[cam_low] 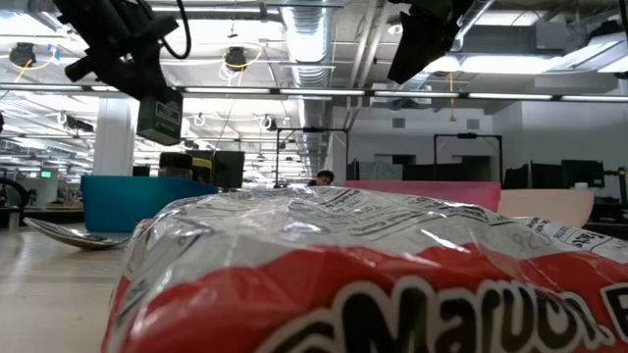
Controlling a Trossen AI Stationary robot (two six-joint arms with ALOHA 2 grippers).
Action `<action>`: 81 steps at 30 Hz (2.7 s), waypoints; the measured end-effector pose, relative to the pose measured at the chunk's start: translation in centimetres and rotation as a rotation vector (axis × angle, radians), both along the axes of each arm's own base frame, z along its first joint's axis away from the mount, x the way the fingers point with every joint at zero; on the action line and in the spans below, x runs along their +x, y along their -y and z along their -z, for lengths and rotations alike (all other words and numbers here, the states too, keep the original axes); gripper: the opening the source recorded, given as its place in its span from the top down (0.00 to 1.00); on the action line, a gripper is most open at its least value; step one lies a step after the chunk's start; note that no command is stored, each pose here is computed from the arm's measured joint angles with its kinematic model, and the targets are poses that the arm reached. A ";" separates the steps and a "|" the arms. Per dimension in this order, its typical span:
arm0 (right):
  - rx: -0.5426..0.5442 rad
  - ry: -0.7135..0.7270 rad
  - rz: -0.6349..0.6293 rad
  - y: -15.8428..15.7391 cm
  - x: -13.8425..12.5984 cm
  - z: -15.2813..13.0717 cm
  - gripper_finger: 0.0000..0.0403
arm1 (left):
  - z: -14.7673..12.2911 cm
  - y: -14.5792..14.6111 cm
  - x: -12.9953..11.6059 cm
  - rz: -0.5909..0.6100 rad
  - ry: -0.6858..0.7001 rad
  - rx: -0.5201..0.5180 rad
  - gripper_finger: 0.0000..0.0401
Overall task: Pick & Place Food Item
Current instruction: Put the black seasoning can into the blue bin
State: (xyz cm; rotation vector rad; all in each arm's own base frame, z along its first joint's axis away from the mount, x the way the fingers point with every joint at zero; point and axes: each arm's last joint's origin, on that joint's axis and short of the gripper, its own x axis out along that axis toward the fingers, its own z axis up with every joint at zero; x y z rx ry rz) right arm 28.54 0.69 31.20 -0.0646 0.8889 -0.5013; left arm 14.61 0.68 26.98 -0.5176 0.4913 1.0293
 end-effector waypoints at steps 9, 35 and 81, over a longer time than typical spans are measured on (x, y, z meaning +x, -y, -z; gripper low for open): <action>0.007 0.000 0.009 0.0 0.0 0.0 0.41 | 1.7 -0.6 1.7 -0.106 -0.076 -0.021 0.68; 0.016 0.009 0.017 0.0 0.0 0.0 0.41 | 6.0 -1.5 1.8 -0.191 -0.072 -0.011 0.69; 0.015 0.018 0.014 -0.2 0.1 0.0 0.41 | 9.9 -2.0 2.7 -0.215 -0.088 -0.026 0.68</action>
